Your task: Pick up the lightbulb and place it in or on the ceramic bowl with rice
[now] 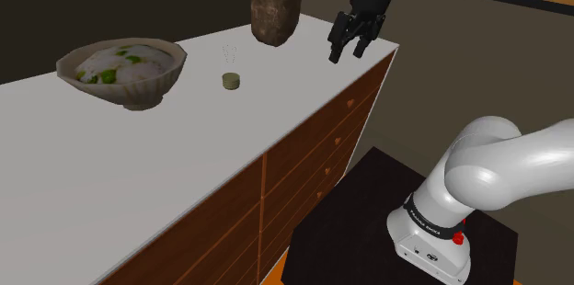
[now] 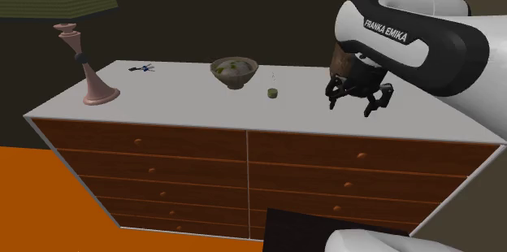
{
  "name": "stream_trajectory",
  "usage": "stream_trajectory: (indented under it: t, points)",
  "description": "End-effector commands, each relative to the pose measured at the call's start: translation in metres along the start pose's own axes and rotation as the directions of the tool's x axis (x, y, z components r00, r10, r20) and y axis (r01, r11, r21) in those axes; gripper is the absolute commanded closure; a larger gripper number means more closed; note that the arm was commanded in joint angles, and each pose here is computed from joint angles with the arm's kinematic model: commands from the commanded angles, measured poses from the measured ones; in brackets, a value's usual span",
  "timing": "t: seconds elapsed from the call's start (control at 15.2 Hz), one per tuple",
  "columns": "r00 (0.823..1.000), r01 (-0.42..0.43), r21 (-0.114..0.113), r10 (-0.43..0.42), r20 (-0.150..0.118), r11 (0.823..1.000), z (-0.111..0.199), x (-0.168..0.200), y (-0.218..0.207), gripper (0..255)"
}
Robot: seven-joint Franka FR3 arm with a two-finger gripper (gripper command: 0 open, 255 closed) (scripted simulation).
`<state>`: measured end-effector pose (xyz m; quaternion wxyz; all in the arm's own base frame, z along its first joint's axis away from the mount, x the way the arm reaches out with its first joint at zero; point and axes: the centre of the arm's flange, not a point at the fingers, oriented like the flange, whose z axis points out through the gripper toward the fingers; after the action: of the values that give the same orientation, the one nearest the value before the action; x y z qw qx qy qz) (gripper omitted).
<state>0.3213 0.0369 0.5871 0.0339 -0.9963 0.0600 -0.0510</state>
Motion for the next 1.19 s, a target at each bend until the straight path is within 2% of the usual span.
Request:
stream_trajectory:
  t: [0.0, 0.53, 1.12]
  points:
    - [1.000, 0.000, 0.000, 0.000, 0.000, 1.000, 0.000, 0.000, 0.000, 0]
    - [0.992, -0.105, 0.044, 0.108, -0.069, 0.994, 0.013, 0.016, -0.095, 0]
    - [0.963, -0.218, 0.101, 0.230, -0.140, 0.971, 0.022, 0.048, -0.200, 0]
